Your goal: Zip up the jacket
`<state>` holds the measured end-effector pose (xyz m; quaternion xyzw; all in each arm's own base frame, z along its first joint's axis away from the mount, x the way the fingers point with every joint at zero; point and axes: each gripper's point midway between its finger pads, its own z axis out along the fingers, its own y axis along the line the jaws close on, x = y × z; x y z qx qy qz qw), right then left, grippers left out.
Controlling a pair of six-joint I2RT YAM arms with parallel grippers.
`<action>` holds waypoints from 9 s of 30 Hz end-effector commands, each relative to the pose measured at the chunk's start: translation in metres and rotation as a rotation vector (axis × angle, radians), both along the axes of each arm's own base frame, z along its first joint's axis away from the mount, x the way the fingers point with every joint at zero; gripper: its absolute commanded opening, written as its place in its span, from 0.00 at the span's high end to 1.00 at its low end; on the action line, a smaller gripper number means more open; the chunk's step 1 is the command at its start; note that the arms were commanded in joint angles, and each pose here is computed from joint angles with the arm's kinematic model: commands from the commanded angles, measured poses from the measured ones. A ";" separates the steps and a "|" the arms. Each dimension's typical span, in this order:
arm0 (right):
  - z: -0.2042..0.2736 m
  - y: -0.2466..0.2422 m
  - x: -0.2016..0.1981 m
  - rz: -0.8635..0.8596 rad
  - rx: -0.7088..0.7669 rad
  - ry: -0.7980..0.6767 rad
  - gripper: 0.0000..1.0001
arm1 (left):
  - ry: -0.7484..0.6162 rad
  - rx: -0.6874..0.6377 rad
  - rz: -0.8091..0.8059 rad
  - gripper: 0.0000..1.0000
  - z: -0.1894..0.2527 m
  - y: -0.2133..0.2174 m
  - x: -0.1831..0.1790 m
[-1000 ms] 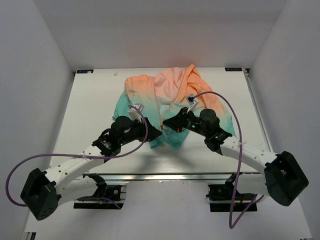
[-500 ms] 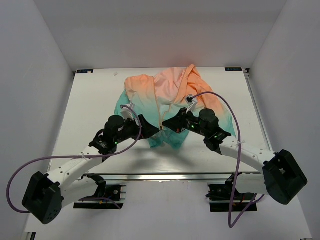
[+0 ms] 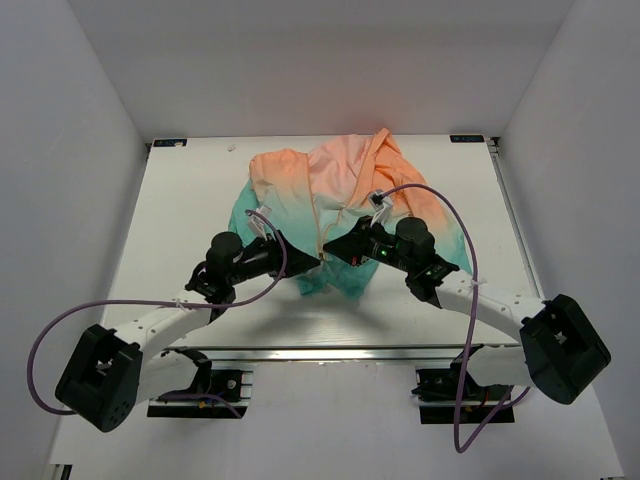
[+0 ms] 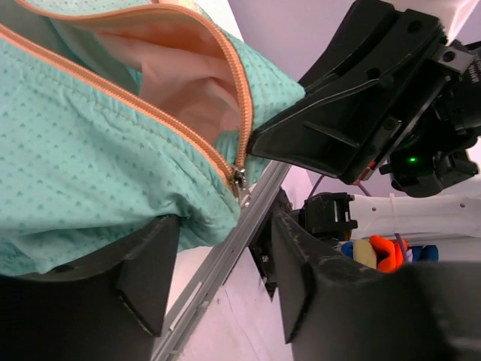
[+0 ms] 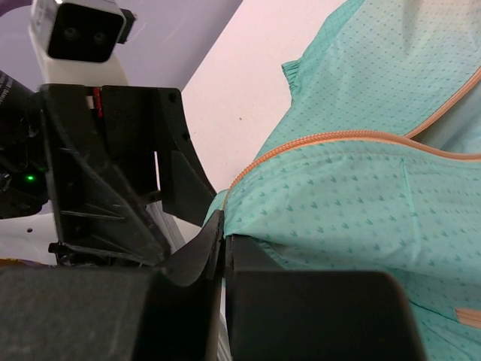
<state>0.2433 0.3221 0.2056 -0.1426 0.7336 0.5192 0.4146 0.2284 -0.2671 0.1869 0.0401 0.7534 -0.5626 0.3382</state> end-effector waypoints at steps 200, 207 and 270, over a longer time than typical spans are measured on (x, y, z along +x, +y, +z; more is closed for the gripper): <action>0.005 0.021 -0.028 0.261 -0.709 -0.374 1.00 | -0.332 0.472 0.020 0.02 0.040 0.031 0.000; 0.005 0.011 -0.011 0.389 -0.652 -0.182 1.00 | -0.622 0.484 0.079 0.02 0.094 0.034 0.021; 0.026 0.006 0.011 0.431 -0.507 0.252 1.00 | -0.881 0.828 -0.173 0.12 0.026 0.003 0.050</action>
